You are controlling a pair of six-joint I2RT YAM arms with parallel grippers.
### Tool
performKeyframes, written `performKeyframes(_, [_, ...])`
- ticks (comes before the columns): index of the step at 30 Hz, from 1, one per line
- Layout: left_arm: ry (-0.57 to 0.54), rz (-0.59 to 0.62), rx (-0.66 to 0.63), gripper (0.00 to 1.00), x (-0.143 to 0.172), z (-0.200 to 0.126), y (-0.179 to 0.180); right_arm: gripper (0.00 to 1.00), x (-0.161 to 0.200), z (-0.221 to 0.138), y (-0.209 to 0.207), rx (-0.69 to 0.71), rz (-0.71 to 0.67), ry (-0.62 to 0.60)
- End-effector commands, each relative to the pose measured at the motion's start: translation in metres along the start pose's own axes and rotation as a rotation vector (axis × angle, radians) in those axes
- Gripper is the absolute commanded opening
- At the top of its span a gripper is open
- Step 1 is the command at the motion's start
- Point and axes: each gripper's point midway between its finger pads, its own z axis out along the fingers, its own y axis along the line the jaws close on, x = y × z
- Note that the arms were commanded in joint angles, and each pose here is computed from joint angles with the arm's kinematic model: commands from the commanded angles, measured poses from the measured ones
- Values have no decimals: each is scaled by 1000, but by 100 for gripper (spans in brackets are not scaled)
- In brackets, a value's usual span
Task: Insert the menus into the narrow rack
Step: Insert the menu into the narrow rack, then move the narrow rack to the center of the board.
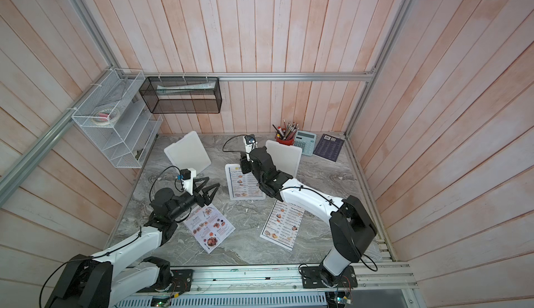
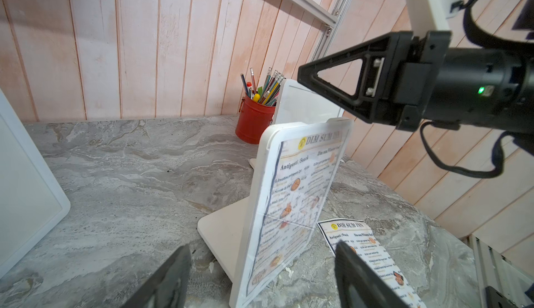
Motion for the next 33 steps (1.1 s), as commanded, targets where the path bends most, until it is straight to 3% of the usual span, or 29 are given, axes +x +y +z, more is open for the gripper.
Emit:
performKeyframes(1, [2,-26,6,84,3,-1,-2,39,13,7,5,-21,11,22])
performKeyframes(9, [17,-53,84,85,7,-3,-15,39,-1,-4,5,-32,-3,0])
performKeyframes(16, [42,-68,111,85,15,0,-20,44,-10,-55,-15,-33,23,-77])
performKeyframes(24, [88,-82,97,84,34,8,-18,65,47,-121,-41,-82,106,-155])
performKeyframes(29, [128,-95,69,84,50,16,-13,72,90,-133,-30,-198,114,-137])
performKeyframes(33, [161,-113,56,83,63,24,-8,79,115,-128,-32,-212,152,-106])
